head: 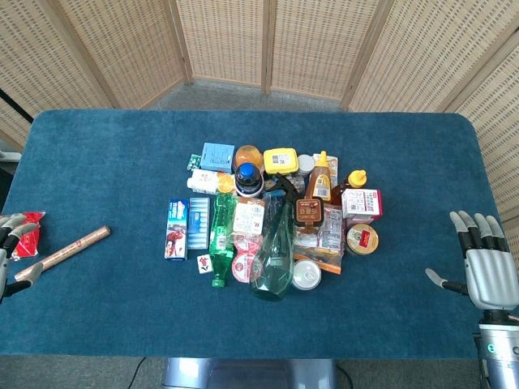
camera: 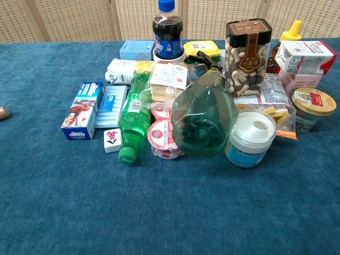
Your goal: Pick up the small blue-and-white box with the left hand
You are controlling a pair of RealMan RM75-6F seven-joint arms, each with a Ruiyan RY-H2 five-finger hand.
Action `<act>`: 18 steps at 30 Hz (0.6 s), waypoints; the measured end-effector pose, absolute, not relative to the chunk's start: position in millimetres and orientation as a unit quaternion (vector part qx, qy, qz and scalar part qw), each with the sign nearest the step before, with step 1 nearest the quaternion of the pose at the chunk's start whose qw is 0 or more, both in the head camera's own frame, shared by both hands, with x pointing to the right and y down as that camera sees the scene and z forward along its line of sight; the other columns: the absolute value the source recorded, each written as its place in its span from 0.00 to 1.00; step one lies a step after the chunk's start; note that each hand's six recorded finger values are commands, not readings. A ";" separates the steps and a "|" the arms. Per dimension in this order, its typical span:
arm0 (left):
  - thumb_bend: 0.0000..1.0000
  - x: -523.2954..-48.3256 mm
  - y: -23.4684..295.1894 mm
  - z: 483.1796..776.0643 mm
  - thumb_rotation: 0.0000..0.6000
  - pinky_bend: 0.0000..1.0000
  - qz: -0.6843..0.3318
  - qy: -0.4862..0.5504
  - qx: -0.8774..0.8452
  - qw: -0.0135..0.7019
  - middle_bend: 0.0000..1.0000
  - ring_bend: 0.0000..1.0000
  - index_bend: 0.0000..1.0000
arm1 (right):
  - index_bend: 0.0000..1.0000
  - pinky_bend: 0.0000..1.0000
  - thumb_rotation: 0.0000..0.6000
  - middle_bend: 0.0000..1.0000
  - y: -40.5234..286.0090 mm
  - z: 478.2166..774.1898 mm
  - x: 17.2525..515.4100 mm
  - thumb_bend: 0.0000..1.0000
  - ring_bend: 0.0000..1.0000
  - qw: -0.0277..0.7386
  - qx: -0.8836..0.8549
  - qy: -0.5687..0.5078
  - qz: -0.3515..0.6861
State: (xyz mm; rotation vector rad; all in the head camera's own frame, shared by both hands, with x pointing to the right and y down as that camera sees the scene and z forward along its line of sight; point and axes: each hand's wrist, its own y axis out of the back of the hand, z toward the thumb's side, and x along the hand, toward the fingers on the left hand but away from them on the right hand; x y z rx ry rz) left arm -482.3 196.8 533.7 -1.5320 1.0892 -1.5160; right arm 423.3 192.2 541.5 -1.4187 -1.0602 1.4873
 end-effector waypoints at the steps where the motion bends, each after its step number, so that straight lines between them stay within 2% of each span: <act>1: 0.35 -481.7 196.6 534.2 1.00 0.00 -0.587 0.420 -0.594 0.355 0.17 0.15 0.23 | 0.00 0.00 0.76 0.11 192.6 541.8 423.4 0.00 0.00 0.402 -0.561 -0.420 0.589; 12: 0.35 -475.4 192.1 540.1 1.00 0.00 -0.581 0.403 -0.614 0.350 0.16 0.14 0.22 | 0.00 0.00 0.76 0.11 197.5 541.0 423.5 0.00 0.00 0.398 -0.566 -0.429 0.581; 18: 0.35 -468.0 180.8 548.5 1.00 0.00 -0.567 0.378 -0.645 0.346 0.12 0.07 0.19 | 0.00 0.00 0.76 0.11 199.2 537.9 424.4 0.00 0.00 0.397 -0.565 -0.434 0.579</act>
